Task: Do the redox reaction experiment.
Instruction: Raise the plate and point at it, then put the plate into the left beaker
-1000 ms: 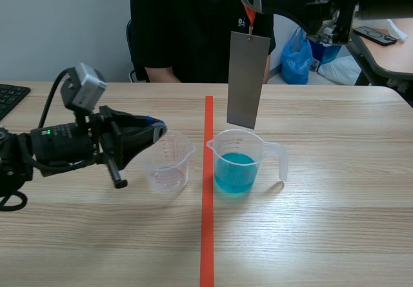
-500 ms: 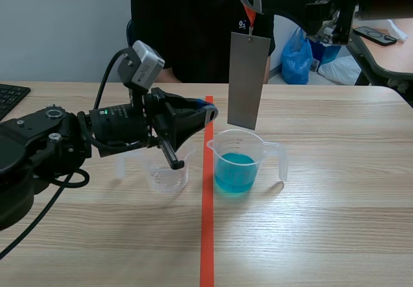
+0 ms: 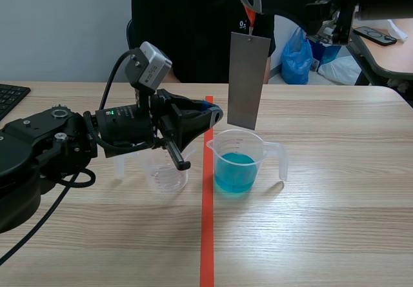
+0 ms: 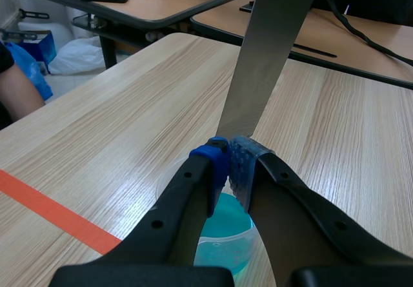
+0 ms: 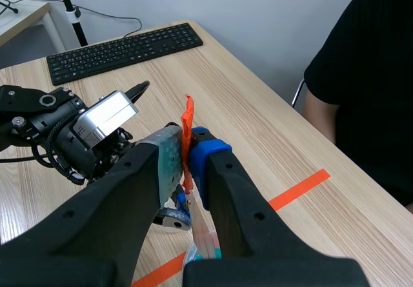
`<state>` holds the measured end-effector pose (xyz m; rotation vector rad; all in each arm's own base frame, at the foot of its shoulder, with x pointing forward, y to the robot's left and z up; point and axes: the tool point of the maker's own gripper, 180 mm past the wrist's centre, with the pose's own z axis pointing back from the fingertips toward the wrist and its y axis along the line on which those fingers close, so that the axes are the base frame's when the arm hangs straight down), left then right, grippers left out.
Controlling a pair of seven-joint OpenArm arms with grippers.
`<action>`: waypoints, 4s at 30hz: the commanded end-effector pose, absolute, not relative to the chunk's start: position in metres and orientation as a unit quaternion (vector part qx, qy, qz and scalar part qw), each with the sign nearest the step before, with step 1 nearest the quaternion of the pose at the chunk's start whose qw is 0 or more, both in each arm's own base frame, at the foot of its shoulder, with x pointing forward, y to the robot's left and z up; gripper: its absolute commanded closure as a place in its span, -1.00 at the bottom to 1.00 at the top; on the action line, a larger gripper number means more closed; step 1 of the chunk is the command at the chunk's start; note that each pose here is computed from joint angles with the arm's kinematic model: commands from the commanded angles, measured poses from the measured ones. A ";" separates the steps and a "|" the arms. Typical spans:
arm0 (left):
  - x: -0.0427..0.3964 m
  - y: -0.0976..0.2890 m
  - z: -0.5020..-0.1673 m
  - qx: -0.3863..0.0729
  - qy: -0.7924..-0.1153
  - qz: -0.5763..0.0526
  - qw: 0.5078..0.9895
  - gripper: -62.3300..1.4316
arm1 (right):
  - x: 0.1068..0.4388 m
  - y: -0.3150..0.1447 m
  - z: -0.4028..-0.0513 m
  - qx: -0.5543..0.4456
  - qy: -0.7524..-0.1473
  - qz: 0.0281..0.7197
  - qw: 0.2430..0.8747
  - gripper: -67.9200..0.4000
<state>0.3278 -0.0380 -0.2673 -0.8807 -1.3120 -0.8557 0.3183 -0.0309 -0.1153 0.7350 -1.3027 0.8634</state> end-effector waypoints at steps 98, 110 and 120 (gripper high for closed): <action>0.019 0.229 -0.317 0.041 -0.538 -0.363 0.760 0.83 | 0.320 -0.027 -0.097 0.326 -0.592 0.384 0.629 0.94; 0.019 0.229 -0.317 0.041 -0.538 -0.363 0.760 0.83 | 0.315 0.012 -0.104 0.335 -0.581 0.410 0.618 0.94; 0.019 0.229 -0.317 0.041 -0.538 -0.363 0.760 0.83 | 0.304 0.051 -0.110 0.355 -0.571 0.428 0.604 0.94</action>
